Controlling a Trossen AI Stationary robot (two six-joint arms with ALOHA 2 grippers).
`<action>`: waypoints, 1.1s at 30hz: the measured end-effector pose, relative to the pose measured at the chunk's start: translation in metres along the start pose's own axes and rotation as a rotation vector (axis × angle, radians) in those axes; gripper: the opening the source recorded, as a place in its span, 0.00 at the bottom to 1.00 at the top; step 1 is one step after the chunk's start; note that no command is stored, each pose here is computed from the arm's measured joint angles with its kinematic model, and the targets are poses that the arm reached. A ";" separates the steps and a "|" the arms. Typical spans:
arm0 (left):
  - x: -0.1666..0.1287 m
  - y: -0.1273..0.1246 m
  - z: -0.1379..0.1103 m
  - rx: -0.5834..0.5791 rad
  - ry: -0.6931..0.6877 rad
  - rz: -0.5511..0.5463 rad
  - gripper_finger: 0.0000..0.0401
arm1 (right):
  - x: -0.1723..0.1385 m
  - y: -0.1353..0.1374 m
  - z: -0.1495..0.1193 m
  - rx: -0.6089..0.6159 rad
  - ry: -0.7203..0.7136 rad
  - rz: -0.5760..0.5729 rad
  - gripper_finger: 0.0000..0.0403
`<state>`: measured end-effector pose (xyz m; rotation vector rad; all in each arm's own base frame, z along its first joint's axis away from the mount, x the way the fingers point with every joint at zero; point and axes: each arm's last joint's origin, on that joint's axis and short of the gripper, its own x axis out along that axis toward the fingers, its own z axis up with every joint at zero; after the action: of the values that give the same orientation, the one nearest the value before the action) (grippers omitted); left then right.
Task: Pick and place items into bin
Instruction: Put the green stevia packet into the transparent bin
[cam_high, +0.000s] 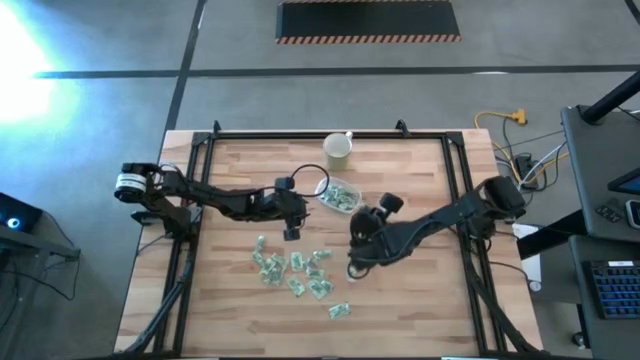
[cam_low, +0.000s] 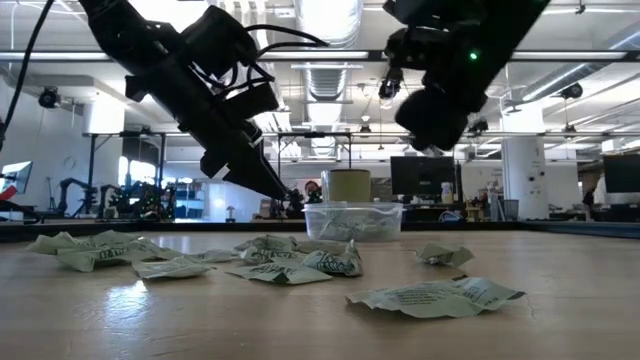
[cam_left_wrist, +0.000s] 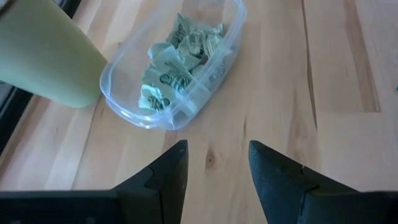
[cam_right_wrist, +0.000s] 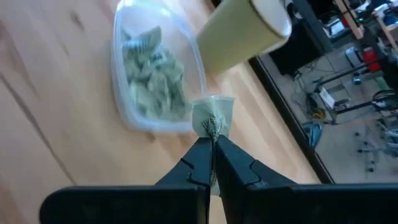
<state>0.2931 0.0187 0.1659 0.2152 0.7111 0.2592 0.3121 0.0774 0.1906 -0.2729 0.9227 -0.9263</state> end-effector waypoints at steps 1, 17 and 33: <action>0.000 0.000 -0.001 0.000 0.001 0.000 0.38 | 0.001 -0.004 0.003 0.007 -0.007 0.008 0.02; -0.012 -0.008 -0.009 0.026 0.030 -0.024 0.38 | 0.052 -0.054 0.007 0.205 -0.220 0.401 0.02; -0.050 -0.010 -0.004 -0.061 -0.039 -0.057 0.38 | 0.099 -0.079 -0.012 0.322 -0.291 0.573 0.05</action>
<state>0.2554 -0.0055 0.1909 0.1411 0.6684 0.2211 0.2842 -0.0452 0.1719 0.1307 0.5238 -0.4727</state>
